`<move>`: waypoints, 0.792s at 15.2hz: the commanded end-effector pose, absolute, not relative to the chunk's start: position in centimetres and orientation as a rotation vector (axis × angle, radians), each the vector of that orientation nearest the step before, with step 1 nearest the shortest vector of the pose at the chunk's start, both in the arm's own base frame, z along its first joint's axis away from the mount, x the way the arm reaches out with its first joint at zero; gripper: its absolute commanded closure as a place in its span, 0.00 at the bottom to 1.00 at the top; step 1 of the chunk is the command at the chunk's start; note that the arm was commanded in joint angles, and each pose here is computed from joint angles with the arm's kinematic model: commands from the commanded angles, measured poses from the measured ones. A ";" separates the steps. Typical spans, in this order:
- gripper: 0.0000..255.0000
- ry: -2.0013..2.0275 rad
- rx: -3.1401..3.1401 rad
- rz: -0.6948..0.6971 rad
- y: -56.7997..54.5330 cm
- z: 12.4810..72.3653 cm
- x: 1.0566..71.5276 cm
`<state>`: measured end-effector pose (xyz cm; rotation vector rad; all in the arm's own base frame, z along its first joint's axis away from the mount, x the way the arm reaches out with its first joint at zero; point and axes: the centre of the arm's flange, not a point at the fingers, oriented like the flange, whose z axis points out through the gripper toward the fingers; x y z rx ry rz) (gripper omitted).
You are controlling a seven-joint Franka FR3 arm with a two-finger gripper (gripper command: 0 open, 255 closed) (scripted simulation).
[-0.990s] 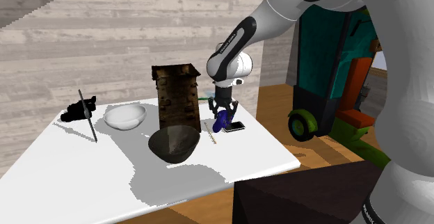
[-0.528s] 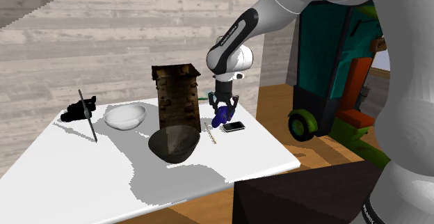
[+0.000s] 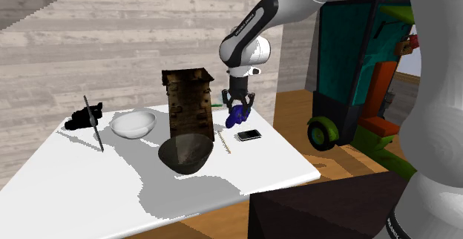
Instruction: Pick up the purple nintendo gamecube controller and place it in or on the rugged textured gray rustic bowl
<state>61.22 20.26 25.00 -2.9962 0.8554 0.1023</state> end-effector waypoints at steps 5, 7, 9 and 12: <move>1.00 0.855 -2.996 0.102 20.2 28.3 61.1; 1.00 0.855 -2.996 0.102 20.2 29.4 61.1; 1.00 0.855 -2.996 0.102 20.2 30.4 61.1; 1.00 0.855 -2.996 0.102 20.2 32.0 61.1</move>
